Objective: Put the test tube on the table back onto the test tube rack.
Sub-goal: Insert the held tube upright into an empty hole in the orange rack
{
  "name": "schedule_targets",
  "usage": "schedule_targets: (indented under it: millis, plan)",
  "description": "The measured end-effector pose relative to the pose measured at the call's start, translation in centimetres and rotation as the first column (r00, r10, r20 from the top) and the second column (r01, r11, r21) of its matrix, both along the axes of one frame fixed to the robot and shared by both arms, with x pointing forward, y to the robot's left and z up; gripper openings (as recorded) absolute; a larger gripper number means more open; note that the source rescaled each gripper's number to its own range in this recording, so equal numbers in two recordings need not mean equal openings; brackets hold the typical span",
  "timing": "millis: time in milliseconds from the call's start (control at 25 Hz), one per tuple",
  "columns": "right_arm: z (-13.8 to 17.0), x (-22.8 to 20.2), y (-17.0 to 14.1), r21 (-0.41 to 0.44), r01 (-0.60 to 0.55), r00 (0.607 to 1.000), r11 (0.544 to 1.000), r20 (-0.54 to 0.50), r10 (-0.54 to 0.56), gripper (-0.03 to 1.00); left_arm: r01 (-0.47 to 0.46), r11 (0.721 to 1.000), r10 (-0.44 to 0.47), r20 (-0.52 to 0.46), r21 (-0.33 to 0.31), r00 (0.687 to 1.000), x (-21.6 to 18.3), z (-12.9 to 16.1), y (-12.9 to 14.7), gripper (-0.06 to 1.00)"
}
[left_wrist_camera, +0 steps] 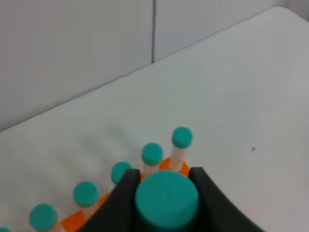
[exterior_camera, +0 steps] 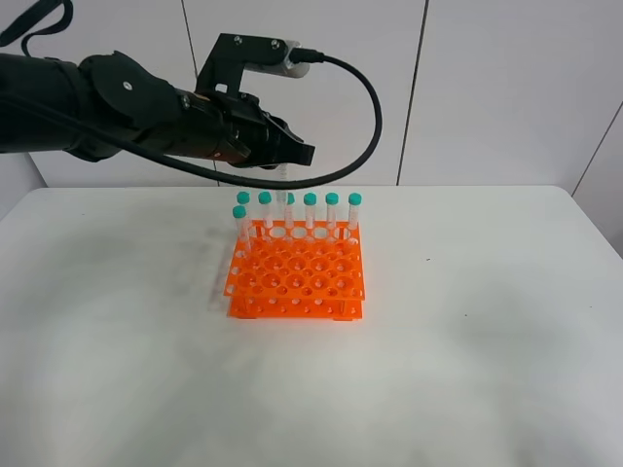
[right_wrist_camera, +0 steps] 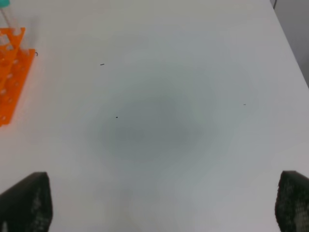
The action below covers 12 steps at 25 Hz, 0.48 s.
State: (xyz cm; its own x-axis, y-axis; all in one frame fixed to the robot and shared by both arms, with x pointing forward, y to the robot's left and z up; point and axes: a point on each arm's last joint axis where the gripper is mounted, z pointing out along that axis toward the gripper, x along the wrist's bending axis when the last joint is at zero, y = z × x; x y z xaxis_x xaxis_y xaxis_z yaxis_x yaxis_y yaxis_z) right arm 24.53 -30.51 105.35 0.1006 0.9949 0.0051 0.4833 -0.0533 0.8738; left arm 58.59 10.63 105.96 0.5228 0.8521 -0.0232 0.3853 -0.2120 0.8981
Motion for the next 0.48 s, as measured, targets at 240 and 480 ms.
schedule_targets:
  millis: [240, 480]
  plan:
    - [0.0, 0.0, 0.0, 0.004, -0.002, 1.000, 1.000, 0.000, 0.002, 1.00, -0.086, 0.995, 0.086, 0.003, -0.043, 0.996, 0.9, -0.1, 1.1, 0.00]
    - [0.0, 0.0, 0.0, 0.004, -0.002, 1.000, 1.000, 0.000, 0.002, 1.00, -0.142, 0.988, 0.143, 0.009, -0.059, 0.990, 1.2, -1.2, 2.3, 0.00]
